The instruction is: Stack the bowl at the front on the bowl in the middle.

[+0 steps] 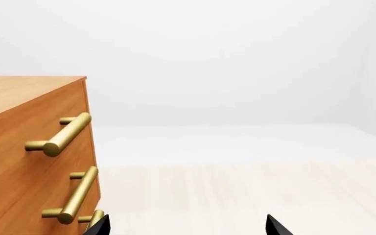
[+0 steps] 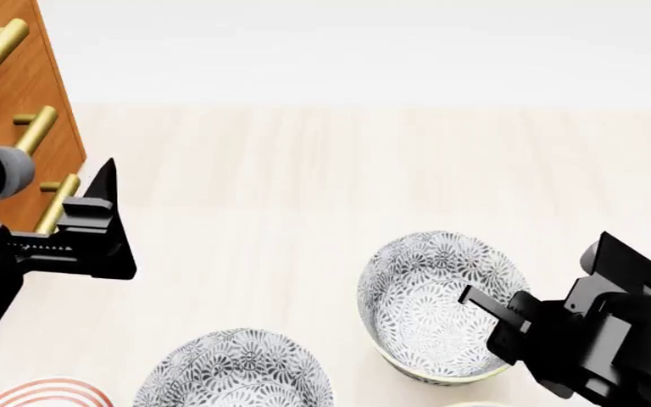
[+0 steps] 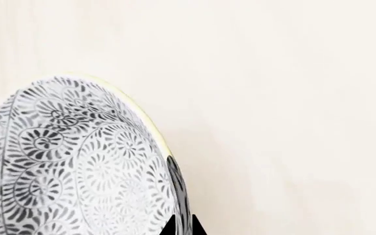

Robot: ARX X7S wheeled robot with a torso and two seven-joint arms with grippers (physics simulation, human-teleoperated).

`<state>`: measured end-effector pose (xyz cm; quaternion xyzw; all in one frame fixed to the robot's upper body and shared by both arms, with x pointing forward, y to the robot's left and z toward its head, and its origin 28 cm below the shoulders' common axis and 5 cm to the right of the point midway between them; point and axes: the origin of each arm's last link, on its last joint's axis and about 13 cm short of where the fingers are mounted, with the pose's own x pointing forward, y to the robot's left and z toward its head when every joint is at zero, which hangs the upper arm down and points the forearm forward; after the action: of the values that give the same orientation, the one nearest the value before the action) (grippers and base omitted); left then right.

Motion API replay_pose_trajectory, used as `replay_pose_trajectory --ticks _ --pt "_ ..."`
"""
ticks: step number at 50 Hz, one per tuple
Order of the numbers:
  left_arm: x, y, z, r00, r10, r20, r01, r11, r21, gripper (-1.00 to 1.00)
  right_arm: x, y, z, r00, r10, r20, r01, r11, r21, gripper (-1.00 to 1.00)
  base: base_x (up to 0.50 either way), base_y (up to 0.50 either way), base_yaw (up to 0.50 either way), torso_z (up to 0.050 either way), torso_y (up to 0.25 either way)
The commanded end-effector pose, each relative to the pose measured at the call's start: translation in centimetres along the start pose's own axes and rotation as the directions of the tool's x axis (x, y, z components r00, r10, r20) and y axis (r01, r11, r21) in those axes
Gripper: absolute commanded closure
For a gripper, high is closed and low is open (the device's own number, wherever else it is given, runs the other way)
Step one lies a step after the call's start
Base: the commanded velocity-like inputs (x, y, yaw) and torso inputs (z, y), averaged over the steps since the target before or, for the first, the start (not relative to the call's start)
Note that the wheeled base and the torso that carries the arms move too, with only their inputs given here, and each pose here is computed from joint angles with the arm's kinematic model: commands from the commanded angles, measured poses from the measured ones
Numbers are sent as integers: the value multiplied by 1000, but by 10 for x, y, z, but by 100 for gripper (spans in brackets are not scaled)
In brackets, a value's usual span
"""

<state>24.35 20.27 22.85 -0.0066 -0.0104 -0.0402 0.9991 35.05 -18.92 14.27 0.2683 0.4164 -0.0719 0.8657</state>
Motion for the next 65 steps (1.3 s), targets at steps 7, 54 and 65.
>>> replay_pose_trajectory --ticks 7,54,65 --pt "3 1 0 1000 -15 -5 14 999 -30 -100 0 6 -2 998 64 3 -64 998 8 100 0 0 0 0 0" --pt "3 0 1 1000 -18 -9 18 1000 -25 -100 -165 71 11 976 210 61 -185 941 -283 100 0 0 0 0 0" --pt "2 0 6 1000 -15 3 15 1000 -27 -100 -165 81 -22 965 260 -9 -240 878 -415 100 0 0 0 0 0"
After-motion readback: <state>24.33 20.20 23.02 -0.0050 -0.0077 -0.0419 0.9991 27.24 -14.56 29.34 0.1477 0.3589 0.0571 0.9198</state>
